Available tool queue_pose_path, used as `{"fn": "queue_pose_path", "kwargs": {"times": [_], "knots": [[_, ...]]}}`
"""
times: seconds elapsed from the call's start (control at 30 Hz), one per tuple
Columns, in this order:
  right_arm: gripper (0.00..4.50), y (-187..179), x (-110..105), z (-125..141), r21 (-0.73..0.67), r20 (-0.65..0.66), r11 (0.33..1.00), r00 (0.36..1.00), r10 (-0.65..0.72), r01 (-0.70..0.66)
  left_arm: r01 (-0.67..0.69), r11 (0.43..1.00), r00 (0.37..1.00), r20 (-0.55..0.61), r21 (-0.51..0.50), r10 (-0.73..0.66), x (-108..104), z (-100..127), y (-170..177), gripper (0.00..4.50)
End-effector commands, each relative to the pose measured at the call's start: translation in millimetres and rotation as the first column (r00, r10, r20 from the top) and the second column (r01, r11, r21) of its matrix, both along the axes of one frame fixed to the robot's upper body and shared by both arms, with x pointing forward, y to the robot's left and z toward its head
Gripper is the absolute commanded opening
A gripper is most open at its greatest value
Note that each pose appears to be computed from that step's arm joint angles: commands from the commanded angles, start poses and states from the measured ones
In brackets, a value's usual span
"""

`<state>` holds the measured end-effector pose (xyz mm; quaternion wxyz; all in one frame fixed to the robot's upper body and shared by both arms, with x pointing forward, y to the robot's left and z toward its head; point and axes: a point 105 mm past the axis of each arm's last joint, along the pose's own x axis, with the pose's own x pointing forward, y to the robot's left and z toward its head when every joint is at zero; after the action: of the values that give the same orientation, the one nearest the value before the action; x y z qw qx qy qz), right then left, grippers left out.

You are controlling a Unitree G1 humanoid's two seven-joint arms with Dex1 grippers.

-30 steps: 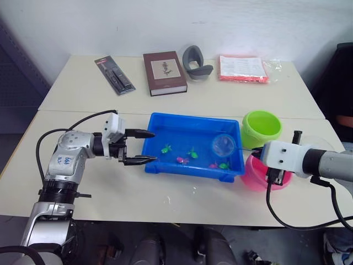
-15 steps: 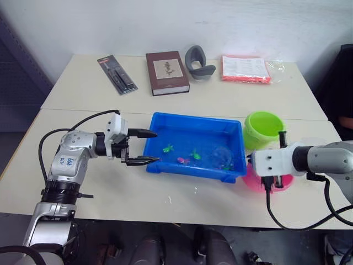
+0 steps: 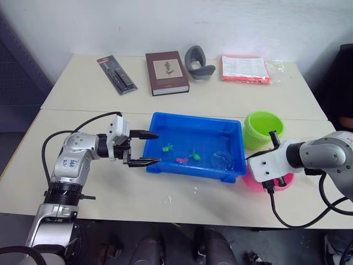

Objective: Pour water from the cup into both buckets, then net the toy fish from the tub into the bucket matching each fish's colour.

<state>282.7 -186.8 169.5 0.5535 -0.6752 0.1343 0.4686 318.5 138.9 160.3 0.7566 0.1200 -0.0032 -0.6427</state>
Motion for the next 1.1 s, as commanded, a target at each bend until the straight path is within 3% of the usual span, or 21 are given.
{"fn": "queue_pose_path", "kwargs": {"times": [0.03,0.2,0.6,1.1], "knots": [[0.00,6.7,-0.9,-5.4,-0.012,-0.040,0.999,0.998,0.039,-0.039,0.005,1.000,1.000,0.023,-0.015,-0.005,-2.3,4.9,-0.8,4.47],[0.00,17.2,-3.1,-8.7,0.053,-0.101,0.998,0.994,0.043,-0.038,-0.004,1.000,1.000,0.022,-0.016,0.004,-2.1,4.8,1.0,4.47],[0.00,20.6,-3.5,7.4,0.316,-0.219,0.932,0.969,-0.110,0.177,-0.030,0.999,0.999,0.029,-0.014,0.031,-0.2,5.2,7.2,4.47],[0.00,21.7,6.5,-5.5,0.431,-0.252,0.856,0.949,-0.187,0.284,-0.034,0.999,0.999,0.036,-0.012,0.035,2.6,5.3,8.8,4.47]]}}
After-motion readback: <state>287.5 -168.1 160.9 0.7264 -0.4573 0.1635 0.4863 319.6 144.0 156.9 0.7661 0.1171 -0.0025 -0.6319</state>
